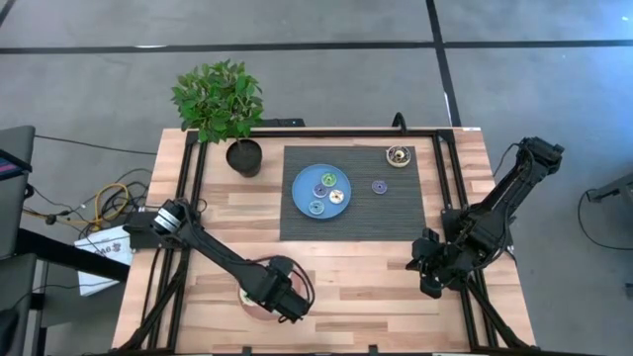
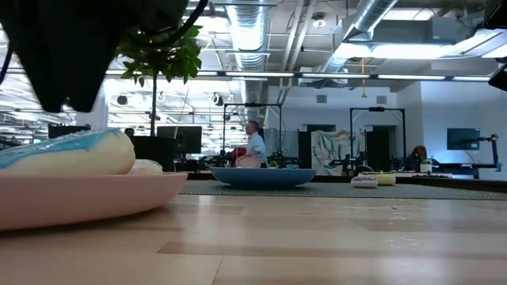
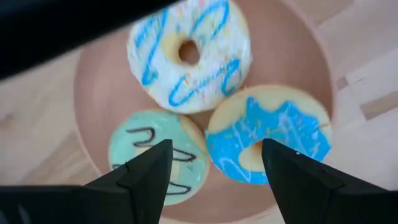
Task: Pick & Place donuts
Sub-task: Put the large blue donut on the light orange plate, then put the small violet donut on the blue plate
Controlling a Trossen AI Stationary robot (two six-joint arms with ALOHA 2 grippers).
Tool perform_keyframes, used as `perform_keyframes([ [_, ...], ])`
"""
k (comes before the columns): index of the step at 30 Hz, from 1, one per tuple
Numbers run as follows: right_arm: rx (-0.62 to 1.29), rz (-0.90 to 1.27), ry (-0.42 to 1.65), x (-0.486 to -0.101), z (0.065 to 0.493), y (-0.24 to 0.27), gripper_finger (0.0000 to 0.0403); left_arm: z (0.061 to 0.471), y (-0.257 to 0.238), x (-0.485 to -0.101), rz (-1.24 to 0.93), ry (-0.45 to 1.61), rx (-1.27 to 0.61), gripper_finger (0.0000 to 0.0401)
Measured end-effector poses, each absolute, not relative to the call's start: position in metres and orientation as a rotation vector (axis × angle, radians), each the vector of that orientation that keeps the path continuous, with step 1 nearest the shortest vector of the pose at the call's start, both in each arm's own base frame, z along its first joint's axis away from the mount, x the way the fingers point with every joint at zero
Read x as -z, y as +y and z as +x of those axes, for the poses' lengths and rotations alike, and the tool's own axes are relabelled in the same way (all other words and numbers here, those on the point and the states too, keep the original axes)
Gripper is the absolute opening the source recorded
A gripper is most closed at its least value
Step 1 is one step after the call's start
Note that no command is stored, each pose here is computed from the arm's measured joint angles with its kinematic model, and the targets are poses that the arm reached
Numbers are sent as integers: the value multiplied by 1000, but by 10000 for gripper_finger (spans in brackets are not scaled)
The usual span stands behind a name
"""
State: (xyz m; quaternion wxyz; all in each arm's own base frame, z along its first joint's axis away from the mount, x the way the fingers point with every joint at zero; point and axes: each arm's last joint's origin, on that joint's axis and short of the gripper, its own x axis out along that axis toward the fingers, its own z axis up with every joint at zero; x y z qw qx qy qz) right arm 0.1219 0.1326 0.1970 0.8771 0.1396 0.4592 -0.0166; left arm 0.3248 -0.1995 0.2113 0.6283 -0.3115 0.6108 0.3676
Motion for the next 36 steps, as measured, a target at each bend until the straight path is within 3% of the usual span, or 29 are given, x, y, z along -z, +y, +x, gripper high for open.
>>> perform_keyframes([
  [9, 33, 294, 955, -197, 122, 133, 0, 334, -186, -211, -684, 1321, -869, 241],
  [21, 32, 289, 955, -197, 122, 133, 0, 334, -187, -196, -722, 1438, -769, 240],
  [36, 35, 282, 957, -197, 122, 132, 0, 333, -184, -196, -685, 1425, -795, 240],
])
